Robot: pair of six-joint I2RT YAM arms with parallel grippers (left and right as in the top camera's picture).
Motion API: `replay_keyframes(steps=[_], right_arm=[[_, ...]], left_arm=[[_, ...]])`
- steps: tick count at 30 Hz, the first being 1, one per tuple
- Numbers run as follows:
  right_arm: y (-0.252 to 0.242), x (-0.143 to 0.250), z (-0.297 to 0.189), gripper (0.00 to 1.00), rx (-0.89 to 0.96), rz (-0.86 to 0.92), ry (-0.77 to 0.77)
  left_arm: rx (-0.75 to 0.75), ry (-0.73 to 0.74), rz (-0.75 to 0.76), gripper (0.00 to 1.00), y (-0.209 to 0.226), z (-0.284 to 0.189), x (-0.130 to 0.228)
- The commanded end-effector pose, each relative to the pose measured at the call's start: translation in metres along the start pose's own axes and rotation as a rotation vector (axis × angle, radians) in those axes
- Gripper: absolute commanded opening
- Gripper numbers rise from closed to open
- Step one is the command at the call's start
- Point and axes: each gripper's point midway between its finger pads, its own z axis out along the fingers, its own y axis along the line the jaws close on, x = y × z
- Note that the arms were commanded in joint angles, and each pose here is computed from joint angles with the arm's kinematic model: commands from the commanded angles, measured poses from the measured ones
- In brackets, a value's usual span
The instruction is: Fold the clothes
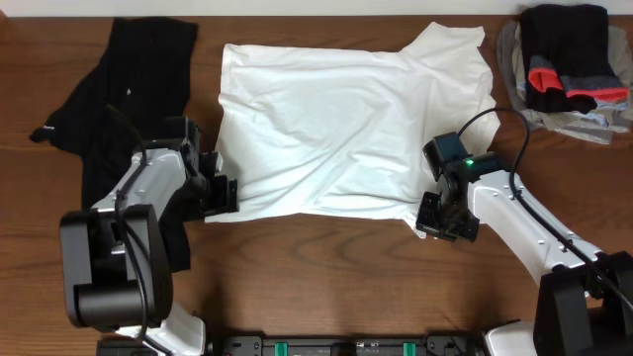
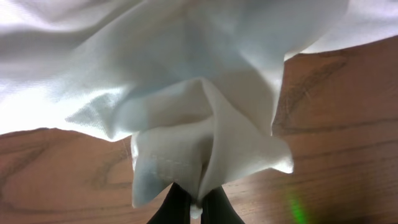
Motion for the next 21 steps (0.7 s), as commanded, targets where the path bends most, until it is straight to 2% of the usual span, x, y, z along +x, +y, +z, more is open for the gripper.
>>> replay_keyframes(steps=[1, 4, 7, 14, 21], right_arm=[[-0.001, -0.007, -0.006, 0.01, -0.003, -0.004, -0.032], [-0.001, -0.007, -0.006, 0.01, -0.003, -0.004, -0.033], [-0.001, -0.008, -0.006, 0.01, -0.003, -0.002, -0.034], [-0.015, -0.007, -0.011, 0.01, 0.004, 0.03, -0.016], [-0.025, -0.013, -0.033, 0.01, -0.098, 0.029, -0.052]], left_arm=[[-0.004, 0.029, -0.012, 0.6, 0.004, 0.008, 0.01], [-0.004, 0.03, -0.037, 0.3, 0.004, 0.008, 0.01], [-0.005, 0.036, -0.062, 0.06, 0.004, 0.008, 0.012], [-0.005, 0.036, -0.117, 0.06, 0.003, -0.012, 0.018], [0.007, -0.119, -0.143, 0.06, 0.005, -0.057, 0.011]])
